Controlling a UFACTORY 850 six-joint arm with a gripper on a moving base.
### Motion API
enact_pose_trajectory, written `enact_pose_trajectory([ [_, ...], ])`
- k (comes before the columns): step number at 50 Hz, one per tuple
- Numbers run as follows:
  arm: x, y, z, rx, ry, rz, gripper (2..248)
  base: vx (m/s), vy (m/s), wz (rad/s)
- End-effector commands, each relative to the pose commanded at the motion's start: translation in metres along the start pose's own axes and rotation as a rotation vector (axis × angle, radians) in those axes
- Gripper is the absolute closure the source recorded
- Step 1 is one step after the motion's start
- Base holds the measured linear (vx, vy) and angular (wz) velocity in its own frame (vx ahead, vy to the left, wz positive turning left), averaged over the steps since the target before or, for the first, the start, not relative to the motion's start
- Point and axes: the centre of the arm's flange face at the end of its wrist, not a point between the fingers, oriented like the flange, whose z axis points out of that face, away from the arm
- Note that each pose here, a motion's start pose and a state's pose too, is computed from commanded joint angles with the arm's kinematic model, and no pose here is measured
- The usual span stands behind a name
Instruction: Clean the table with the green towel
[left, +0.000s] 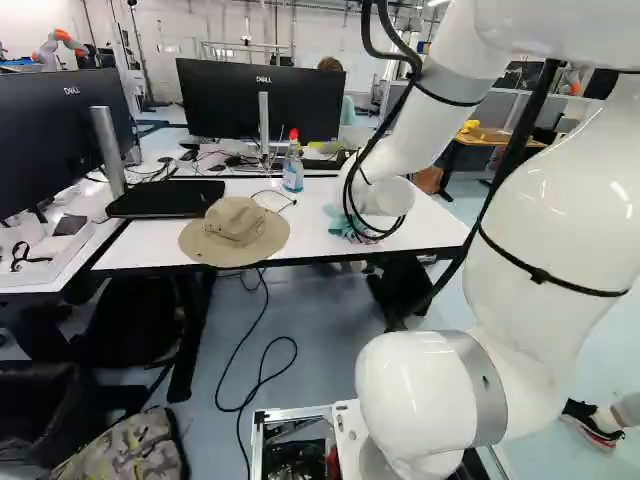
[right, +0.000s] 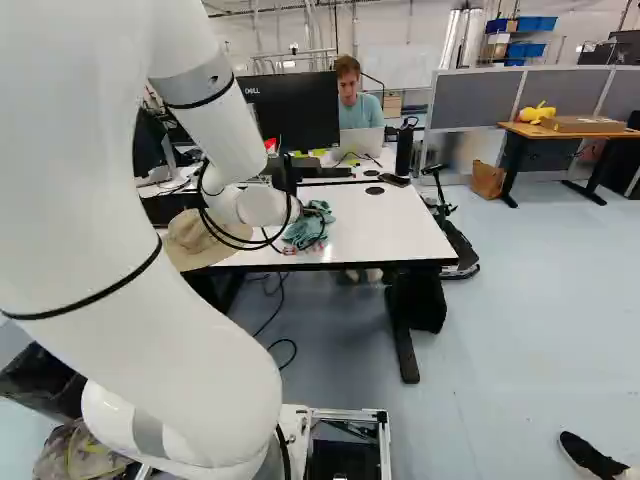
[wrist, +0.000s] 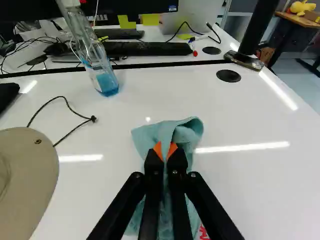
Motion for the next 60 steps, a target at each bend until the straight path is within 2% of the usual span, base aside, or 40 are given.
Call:
enact_pose_trajectory([
  [16,-0.002,0.000,0.000,0.000,-0.017,0.000,225,0.000,0.000,0.000],
  [51,-0.012,0.000,-0.001,0.000,-0.133,0.000,225,0.000,0.000,0.000],
  [60,-0.016,-0.002,-0.007,0.005,-0.138,-0.003,225,0.000,0.000,0.000],
])
